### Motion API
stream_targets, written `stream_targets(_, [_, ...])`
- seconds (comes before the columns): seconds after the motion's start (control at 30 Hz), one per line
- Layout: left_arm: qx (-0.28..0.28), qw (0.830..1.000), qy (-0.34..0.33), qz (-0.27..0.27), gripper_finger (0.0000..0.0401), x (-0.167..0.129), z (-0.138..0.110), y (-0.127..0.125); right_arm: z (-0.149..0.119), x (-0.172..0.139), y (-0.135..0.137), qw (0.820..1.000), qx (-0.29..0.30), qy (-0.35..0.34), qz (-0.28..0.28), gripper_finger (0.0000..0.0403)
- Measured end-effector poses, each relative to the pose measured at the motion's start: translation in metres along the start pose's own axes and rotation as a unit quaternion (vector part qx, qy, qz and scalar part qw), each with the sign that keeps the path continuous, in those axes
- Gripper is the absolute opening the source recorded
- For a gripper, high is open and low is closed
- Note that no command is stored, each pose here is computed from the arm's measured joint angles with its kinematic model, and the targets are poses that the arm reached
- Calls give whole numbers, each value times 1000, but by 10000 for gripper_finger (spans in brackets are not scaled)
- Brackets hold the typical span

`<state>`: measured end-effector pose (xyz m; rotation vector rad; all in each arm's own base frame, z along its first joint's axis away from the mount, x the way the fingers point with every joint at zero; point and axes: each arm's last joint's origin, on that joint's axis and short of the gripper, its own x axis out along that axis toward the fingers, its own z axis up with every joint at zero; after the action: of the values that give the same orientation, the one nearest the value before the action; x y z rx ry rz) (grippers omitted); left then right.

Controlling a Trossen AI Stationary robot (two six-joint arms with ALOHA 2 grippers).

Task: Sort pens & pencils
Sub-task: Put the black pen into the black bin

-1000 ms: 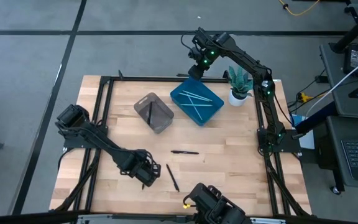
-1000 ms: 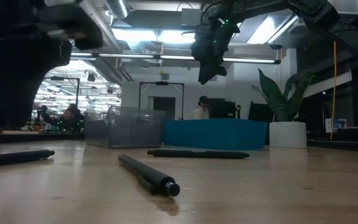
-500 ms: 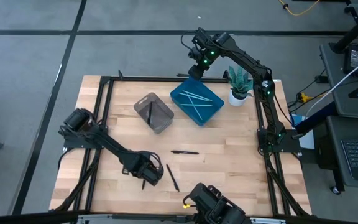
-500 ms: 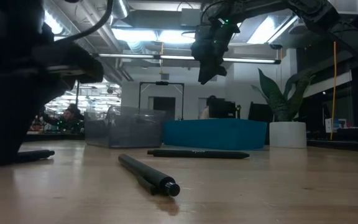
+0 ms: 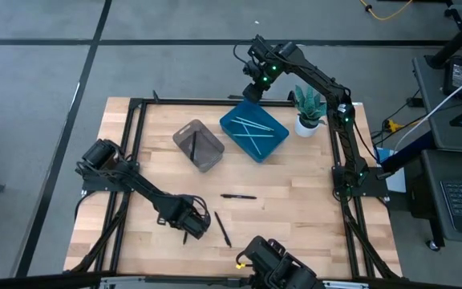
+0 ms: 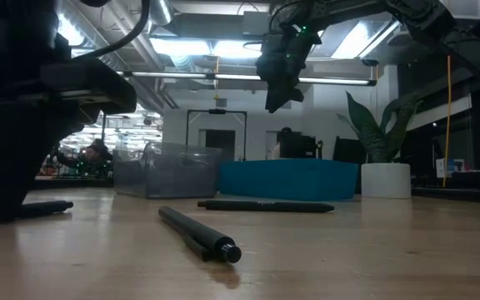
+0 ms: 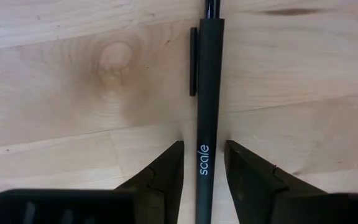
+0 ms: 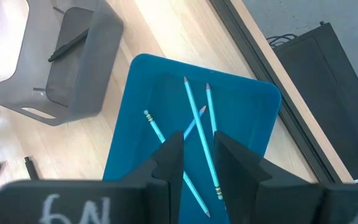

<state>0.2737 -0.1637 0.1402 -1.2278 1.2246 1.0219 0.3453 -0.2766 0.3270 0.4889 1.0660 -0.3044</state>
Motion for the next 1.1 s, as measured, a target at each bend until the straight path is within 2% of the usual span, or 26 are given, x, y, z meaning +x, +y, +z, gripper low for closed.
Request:
stream_targets(0.2, [8,1000,0,1,99,2,1,1,0,0,0,1000,0,0,0,90])
stream_targets(0.47, [12,1000,-6,1,16,2,2,1,1,0,0,1000,-1,-3,0,90])
stream_targets(1.1, [39,999,-19,-12,21,-6,2,-6,1,0,0,1000,1,-4,0,90])
